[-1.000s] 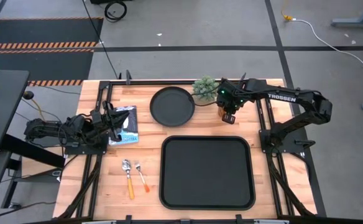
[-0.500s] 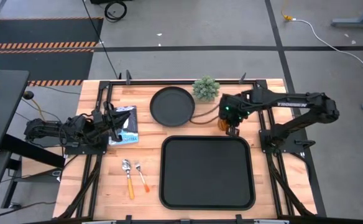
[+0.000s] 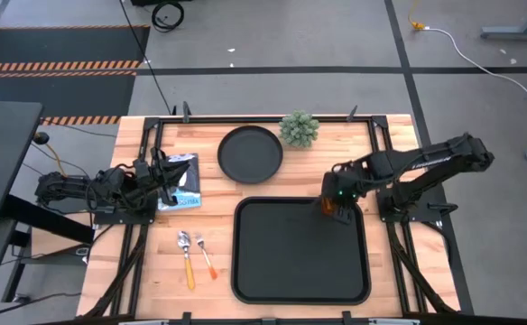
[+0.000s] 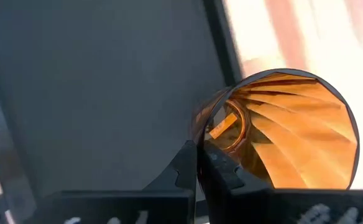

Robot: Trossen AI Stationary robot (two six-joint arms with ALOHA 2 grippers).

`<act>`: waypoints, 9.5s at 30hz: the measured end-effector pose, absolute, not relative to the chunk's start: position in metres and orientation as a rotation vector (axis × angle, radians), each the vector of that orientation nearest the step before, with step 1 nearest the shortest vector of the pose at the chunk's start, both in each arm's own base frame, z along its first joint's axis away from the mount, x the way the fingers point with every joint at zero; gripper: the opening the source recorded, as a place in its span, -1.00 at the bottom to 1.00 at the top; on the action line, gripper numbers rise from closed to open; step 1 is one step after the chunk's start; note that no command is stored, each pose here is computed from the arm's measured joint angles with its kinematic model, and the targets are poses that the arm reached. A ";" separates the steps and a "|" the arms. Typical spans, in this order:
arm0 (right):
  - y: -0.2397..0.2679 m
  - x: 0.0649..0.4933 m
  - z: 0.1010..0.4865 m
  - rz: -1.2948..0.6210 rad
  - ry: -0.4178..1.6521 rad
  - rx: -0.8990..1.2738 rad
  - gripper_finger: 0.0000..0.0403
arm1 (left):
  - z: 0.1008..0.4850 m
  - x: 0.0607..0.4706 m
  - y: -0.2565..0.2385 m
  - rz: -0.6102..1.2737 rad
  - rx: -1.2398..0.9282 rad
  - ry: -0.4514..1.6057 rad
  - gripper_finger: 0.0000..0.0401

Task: Pick and place plate/cup/fork/spoon on tray
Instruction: Put the orange cup on the top right corner of the black tray, then put the black plate on the black tray to the bottom of the orange cup, then put the orange fork on the black tray to the left of the black plate

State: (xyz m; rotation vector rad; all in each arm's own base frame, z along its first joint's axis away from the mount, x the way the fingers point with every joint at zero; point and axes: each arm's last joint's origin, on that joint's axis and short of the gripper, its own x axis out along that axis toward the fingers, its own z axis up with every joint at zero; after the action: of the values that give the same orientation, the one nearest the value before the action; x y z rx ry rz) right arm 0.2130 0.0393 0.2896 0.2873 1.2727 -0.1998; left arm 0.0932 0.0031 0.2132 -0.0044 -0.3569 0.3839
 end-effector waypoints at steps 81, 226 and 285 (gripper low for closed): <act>0.054 0.221 0.306 -0.519 0.965 0.144 -0.07 | 0.190 0.099 0.003 0.358 -0.212 -0.171 -0.54; 0.292 0.222 0.188 0.249 1.452 -0.190 -0.83 | 0.188 0.098 0.006 0.471 -0.207 -0.153 -0.59; 0.102 0.295 0.219 -0.203 0.754 -0.344 -0.38 | 0.193 0.147 -0.055 0.011 -0.485 0.396 -0.58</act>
State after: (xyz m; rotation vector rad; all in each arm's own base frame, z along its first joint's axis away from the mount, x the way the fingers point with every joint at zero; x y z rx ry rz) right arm 0.2954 0.1016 0.2185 -0.3445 0.7545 -0.2031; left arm 0.1467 -0.0550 0.1932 -0.4855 0.3958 0.0110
